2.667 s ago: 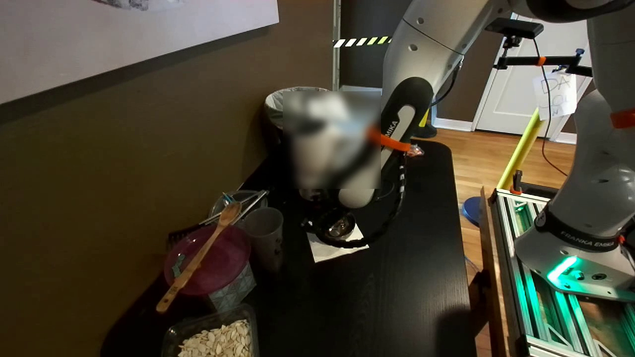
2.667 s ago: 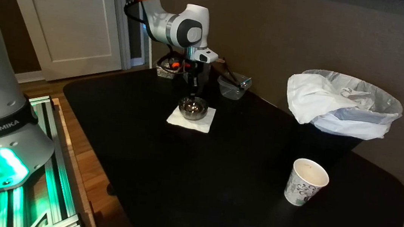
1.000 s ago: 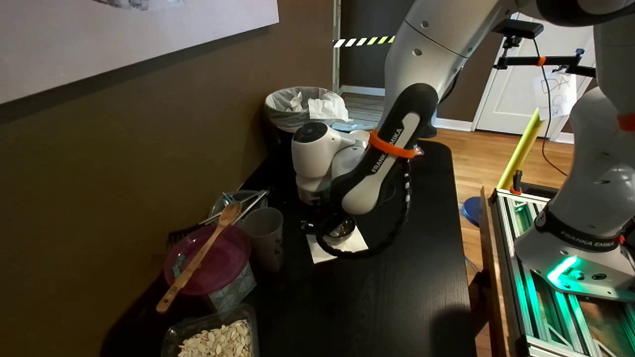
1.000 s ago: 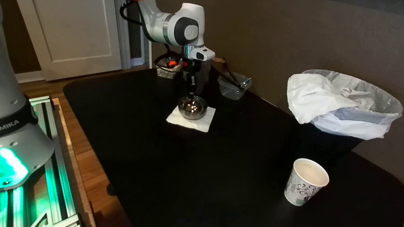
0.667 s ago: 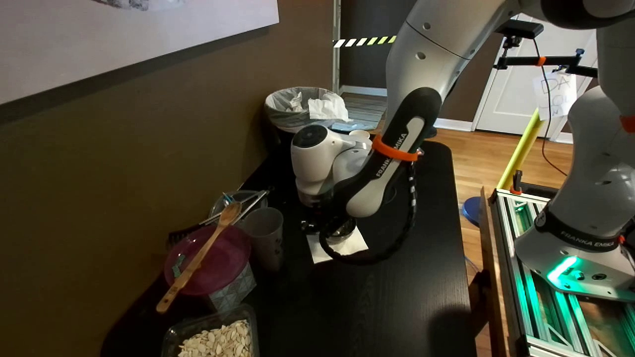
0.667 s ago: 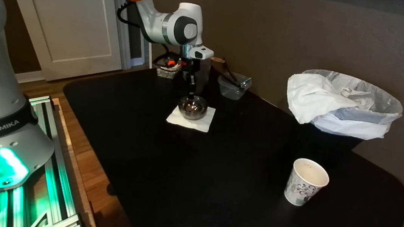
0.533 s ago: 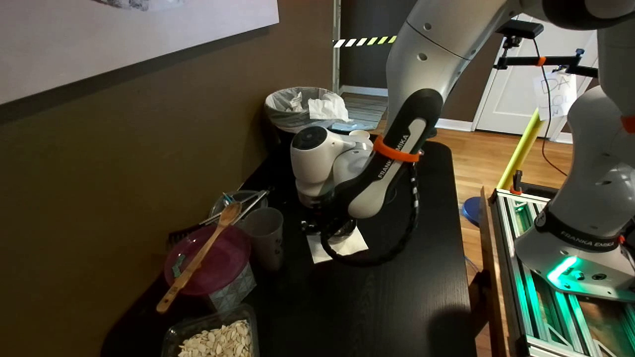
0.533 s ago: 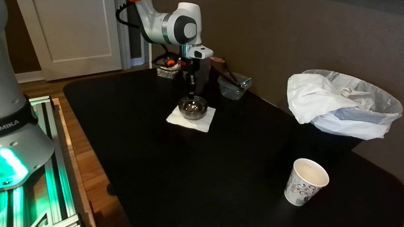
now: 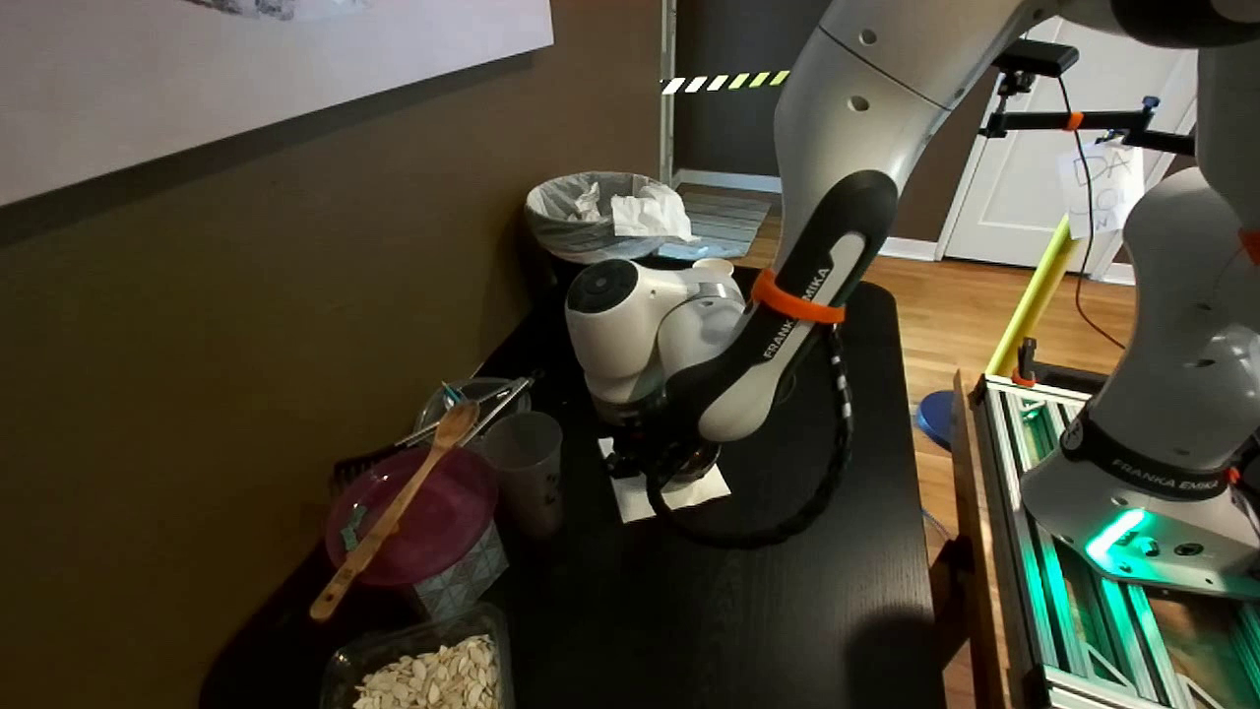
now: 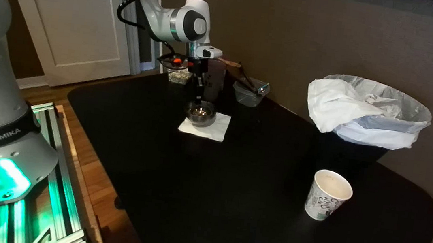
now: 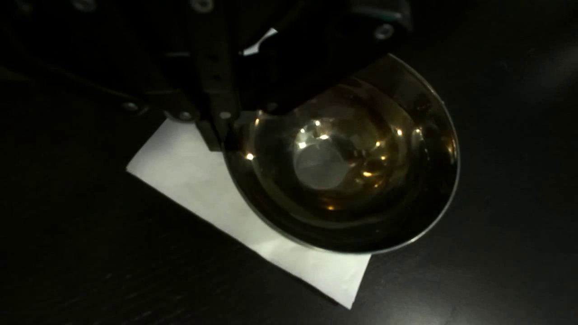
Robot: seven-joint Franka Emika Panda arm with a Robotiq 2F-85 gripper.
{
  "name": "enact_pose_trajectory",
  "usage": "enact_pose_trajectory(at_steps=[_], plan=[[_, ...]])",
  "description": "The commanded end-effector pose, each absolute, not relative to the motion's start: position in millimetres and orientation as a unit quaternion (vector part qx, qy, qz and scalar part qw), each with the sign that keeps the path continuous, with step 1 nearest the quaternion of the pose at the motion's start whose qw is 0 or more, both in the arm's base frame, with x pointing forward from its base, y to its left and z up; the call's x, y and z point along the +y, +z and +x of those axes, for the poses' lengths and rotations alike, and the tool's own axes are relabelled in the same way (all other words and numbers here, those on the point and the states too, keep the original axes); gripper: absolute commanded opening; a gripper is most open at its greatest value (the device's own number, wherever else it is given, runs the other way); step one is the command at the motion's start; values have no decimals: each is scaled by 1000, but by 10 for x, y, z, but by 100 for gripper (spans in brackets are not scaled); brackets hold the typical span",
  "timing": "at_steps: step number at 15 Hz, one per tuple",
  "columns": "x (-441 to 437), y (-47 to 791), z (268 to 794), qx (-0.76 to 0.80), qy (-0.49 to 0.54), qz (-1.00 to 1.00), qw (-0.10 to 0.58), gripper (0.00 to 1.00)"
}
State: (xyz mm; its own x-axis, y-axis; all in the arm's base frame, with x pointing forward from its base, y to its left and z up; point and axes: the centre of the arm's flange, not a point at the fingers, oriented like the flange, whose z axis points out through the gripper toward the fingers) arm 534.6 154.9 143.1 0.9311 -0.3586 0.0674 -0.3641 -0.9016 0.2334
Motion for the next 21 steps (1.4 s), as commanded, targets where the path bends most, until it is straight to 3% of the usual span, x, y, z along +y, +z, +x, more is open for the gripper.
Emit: enact_pose_trajectory(at_steps=[1, 21], plan=[[1720, 1742, 5259, -176, 0, 976, 131, 1], [2326, 2789, 5190, -138, -9, 985, 102, 1]])
